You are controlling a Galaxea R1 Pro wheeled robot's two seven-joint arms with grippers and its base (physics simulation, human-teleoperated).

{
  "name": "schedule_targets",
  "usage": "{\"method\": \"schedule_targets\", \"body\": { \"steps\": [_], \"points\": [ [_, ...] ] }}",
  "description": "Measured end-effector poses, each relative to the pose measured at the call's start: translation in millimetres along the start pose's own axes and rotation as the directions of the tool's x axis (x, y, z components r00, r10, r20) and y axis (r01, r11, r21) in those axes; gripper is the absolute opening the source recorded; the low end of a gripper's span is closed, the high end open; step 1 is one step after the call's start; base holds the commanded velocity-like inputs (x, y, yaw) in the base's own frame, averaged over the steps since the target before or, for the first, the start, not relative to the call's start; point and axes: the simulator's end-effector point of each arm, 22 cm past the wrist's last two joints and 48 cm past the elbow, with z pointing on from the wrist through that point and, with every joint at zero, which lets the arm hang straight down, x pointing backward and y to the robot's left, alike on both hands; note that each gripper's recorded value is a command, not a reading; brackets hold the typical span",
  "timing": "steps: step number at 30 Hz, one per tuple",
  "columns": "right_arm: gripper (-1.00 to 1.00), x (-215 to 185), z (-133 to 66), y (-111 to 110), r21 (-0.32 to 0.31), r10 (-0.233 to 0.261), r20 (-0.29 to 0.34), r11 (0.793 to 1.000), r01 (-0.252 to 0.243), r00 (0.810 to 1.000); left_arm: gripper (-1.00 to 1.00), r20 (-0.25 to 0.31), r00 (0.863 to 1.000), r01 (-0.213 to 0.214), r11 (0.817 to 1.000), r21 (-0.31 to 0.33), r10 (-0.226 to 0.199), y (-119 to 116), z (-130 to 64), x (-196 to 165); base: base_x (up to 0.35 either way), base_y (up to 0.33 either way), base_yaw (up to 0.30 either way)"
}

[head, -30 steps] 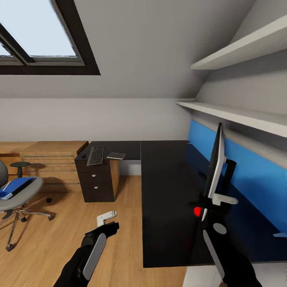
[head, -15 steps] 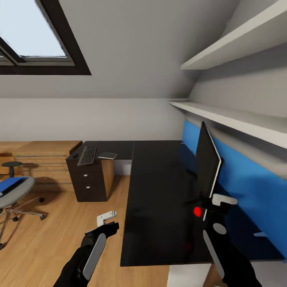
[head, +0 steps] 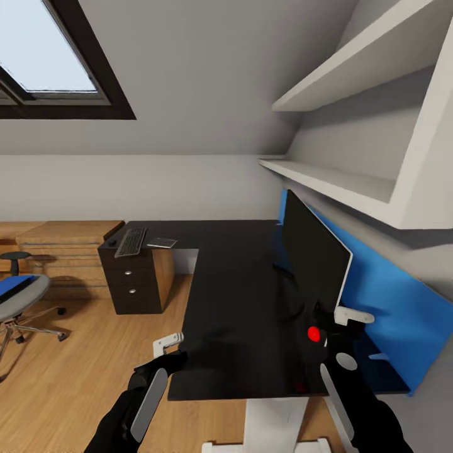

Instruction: In the bedroom, organize the workspace by keeping the computer under the desk, ensuring the monitor is on the desk, placing the keyboard on the desk next to the monitor, placing the mouse on the desk next to the keyboard, moving the folder from the swivel chair onto the desk next to the mouse, stacking the notebook on top of the folder with the pen on top of the notebook, and positioning the swivel chair next to the desk.

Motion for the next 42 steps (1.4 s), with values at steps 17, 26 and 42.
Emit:
{"method": "schedule_targets", "body": {
  "steps": [17,26,42],
  "points": [
    [1.00,0.0,0.2,-0.6,0.000,-0.003,0.000,1.000,0.003,1.000,1.00,0.000,1.000,0.000,1.000,0.003,0.000,-0.7,-0.1,0.0,-0.002,-0.041,0.000],
    [1.00,-0.9,0.1,0.2,-0.002,-0.010,0.004,1.000,0.010,1.000,1.00,-0.001,1.000,0.000,1.000,0.005,0.000,-0.5,0.1,0.0,0.000,-0.116,0.000],
    [1.00,5.4,0.7,0.7,-0.003,-0.026,-0.005,1.000,0.026,1.000,1.00,-0.002,1.000,0.001,1.000,0.003,-0.001,0.7,0.8,-0.1,-0.219,0.007,0.000]
  ]
}}
